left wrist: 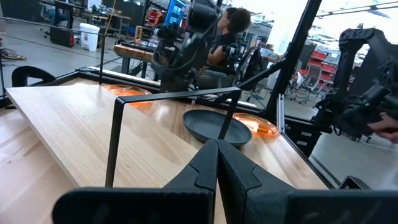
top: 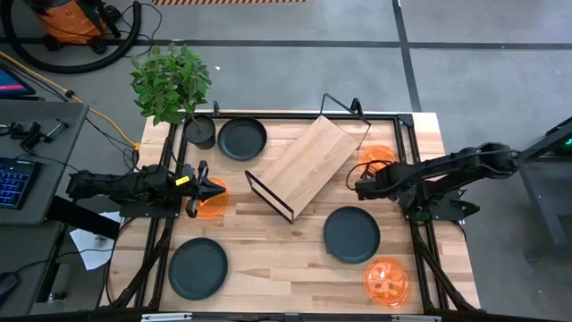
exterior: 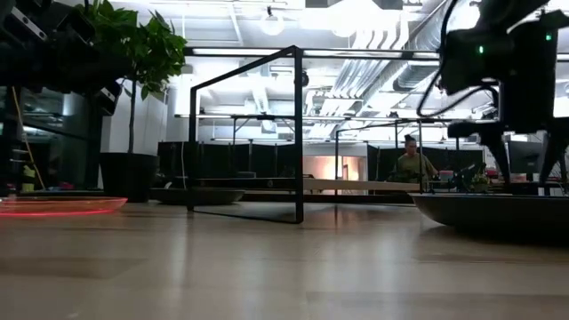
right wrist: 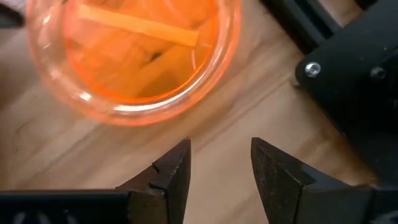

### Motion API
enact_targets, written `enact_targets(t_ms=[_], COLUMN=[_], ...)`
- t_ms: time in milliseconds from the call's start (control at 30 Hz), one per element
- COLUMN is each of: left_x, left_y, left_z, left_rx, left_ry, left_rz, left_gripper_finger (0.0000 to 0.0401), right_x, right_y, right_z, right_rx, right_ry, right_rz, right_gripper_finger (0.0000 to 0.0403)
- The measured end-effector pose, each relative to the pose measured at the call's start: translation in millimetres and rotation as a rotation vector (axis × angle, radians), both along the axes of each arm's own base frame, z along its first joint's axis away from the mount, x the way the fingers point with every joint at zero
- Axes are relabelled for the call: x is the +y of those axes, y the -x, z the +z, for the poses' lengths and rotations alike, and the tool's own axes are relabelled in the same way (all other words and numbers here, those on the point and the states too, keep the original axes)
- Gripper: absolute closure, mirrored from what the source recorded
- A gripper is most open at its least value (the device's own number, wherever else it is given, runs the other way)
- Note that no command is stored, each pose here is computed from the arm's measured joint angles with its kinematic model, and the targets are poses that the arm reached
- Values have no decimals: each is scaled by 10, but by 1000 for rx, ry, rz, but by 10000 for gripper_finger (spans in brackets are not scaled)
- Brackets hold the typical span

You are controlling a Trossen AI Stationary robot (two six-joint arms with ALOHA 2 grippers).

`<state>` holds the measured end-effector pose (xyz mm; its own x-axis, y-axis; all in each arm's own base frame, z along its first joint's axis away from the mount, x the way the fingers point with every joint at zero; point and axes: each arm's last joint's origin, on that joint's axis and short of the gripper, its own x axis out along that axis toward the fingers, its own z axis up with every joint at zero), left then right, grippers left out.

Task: Place and stack plates onto a shelf
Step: Put the top right orange plate on the shelf

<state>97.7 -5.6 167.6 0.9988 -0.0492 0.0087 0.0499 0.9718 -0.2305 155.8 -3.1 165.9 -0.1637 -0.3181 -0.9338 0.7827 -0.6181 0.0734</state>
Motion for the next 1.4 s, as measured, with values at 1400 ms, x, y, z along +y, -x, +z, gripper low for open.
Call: enact_targets(t_ms=[1400], left_x=[0], left_y=[0], left_z=[0], left_rx=[0], left_ry=[0], left_rz=[0], left_gripper_finger=[400], right_x=[-377], right_y=[106], right_z=[-441], right_rx=[-124], right_ry=[82], right_rz=[-174], right_gripper_finger=[388])
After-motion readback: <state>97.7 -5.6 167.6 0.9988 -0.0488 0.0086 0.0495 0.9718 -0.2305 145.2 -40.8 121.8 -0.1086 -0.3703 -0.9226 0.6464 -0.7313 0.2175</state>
